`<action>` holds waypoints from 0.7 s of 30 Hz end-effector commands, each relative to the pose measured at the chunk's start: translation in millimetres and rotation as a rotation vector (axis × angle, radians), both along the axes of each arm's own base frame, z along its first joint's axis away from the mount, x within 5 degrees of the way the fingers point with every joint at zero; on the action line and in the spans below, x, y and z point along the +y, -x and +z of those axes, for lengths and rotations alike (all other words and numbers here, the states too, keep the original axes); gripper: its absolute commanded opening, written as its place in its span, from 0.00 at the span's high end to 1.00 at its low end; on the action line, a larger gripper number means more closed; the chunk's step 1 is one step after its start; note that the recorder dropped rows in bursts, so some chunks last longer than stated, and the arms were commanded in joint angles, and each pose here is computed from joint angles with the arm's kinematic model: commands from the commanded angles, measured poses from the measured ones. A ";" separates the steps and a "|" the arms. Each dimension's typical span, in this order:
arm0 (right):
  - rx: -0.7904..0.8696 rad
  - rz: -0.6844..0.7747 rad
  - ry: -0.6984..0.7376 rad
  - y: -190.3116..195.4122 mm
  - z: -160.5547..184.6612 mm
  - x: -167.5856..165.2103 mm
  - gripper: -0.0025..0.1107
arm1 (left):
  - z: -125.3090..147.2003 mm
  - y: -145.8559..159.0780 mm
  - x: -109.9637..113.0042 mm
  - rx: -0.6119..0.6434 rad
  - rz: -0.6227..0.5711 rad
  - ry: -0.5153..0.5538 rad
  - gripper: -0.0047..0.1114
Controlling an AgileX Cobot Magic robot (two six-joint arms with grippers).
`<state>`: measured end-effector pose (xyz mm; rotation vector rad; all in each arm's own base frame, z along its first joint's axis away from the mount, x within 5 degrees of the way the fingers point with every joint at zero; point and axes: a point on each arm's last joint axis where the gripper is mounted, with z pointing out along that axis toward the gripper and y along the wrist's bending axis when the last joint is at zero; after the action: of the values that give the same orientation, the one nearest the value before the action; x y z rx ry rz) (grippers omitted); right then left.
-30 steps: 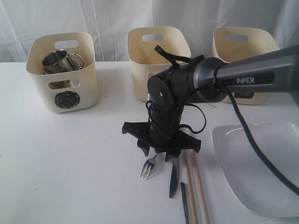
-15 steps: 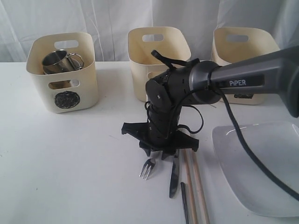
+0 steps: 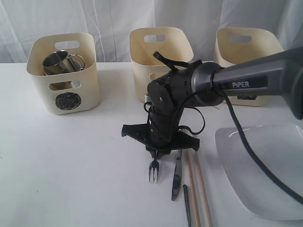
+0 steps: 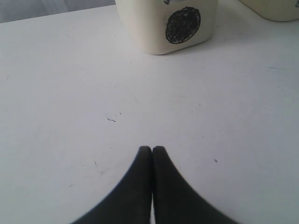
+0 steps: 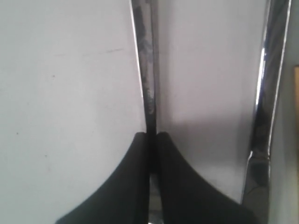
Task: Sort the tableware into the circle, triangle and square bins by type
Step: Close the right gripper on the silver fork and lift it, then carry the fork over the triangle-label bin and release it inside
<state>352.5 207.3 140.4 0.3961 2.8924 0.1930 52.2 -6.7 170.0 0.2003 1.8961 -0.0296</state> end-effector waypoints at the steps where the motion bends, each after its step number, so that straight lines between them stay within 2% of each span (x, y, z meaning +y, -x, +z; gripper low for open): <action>1: -0.076 0.071 0.005 3.2 26.5 -3.6 0.98 | -1.8 0.4 -0.3 0.006 -0.002 0.008 0.96; 7: -0.195 0.189 -0.009 18.1 63.4 -11.7 0.98 | -1.8 0.4 -0.3 0.006 -0.002 0.008 0.96; 14: -0.537 0.372 -0.033 23.1 130.9 -21.7 0.98 | -1.8 0.4 -0.3 0.006 -0.002 0.008 0.96; 21: -0.706 0.352 -0.027 -0.4 160.7 -39.4 0.98 | -1.8 0.4 -0.3 0.006 -0.002 0.008 0.96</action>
<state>342.5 176.5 291.1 -0.1333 2.3096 0.3735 52.2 -6.7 170.0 0.2003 1.8961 -0.0296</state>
